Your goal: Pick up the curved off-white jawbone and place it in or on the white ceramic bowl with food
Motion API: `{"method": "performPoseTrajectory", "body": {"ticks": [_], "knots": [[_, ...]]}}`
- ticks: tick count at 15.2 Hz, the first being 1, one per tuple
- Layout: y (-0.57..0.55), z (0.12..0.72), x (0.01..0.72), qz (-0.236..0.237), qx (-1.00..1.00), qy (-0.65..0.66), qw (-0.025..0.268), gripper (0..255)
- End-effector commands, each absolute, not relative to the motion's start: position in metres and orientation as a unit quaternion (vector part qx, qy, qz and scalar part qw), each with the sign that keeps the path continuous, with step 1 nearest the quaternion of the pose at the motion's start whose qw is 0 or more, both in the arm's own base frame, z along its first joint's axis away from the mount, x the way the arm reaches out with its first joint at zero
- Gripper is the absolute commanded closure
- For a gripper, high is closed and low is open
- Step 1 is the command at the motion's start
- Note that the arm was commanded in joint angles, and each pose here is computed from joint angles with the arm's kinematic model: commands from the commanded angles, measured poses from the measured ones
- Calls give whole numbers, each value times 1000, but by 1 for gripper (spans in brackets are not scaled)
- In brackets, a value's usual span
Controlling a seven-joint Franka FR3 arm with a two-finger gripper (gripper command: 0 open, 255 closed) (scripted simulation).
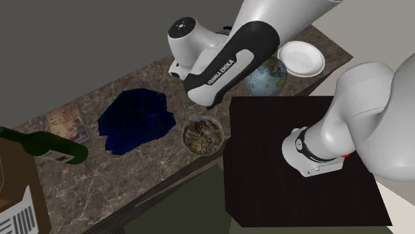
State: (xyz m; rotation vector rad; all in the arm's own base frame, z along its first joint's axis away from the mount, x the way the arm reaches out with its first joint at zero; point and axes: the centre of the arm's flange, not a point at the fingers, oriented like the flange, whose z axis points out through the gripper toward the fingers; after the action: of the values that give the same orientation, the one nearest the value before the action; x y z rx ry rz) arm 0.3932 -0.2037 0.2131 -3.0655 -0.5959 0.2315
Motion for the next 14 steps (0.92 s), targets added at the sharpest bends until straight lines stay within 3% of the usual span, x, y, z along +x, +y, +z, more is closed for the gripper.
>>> {"method": "performPoseTrajectory", "body": {"ticks": [1,8,14], "knots": [[-217,190,401,77,-976,-206,1,0],[-256,114,429,86,-963,-255,-13,0],[-258,87,425,86,-963,-256,-13,0]]}}
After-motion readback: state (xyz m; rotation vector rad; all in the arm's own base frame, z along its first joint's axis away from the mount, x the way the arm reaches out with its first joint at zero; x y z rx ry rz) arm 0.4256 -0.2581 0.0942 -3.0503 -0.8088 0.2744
